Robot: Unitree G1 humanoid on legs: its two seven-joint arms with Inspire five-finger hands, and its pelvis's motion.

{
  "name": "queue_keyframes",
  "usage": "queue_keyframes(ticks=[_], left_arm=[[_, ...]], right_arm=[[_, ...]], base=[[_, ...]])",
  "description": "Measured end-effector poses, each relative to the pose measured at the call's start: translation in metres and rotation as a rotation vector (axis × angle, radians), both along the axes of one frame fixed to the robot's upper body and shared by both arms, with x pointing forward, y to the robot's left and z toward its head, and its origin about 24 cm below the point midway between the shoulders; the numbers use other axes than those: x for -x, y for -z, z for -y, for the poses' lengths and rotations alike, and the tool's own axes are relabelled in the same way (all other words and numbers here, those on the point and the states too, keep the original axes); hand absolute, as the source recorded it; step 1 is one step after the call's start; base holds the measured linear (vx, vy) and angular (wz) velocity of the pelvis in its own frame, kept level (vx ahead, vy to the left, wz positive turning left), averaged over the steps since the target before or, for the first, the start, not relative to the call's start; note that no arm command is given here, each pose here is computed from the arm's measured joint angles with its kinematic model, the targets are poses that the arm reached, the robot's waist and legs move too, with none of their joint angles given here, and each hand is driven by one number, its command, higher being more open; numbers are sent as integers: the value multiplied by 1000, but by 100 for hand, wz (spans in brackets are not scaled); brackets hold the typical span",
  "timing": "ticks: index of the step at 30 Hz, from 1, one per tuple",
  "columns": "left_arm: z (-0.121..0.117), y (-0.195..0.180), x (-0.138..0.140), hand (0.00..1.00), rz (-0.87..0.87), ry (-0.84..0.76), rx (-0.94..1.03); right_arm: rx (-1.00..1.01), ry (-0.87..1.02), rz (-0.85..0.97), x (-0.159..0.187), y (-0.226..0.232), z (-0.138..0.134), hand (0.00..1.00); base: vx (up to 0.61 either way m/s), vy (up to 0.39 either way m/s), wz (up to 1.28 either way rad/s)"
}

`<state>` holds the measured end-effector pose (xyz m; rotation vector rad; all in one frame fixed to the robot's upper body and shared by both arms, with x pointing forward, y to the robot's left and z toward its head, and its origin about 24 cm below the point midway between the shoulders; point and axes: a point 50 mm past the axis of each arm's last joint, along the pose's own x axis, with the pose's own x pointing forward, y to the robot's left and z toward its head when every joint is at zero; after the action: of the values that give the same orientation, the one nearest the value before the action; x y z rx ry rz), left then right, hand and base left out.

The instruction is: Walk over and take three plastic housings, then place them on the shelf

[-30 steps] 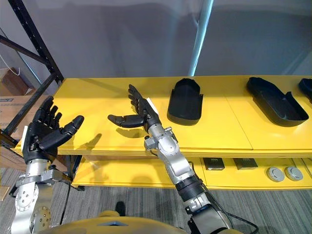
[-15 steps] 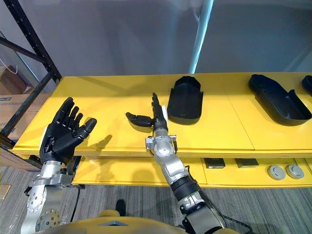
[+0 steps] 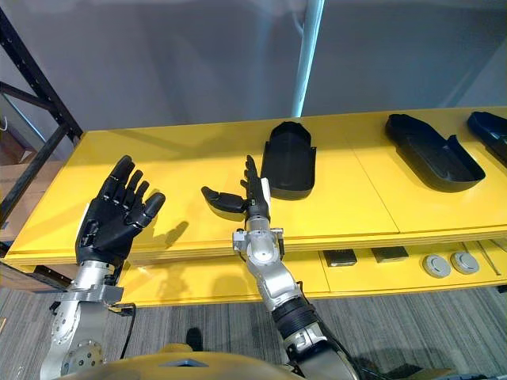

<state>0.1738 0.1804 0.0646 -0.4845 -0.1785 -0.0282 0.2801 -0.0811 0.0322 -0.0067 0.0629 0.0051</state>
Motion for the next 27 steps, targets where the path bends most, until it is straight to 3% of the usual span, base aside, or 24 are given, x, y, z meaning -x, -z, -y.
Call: queue_keyframes(ticks=[27], left_arm=[[23,15,-5,100,-40,129,100]], right_arm=[[41,82,-15,13,6,12,100]], base=[[9,-2,-4]])
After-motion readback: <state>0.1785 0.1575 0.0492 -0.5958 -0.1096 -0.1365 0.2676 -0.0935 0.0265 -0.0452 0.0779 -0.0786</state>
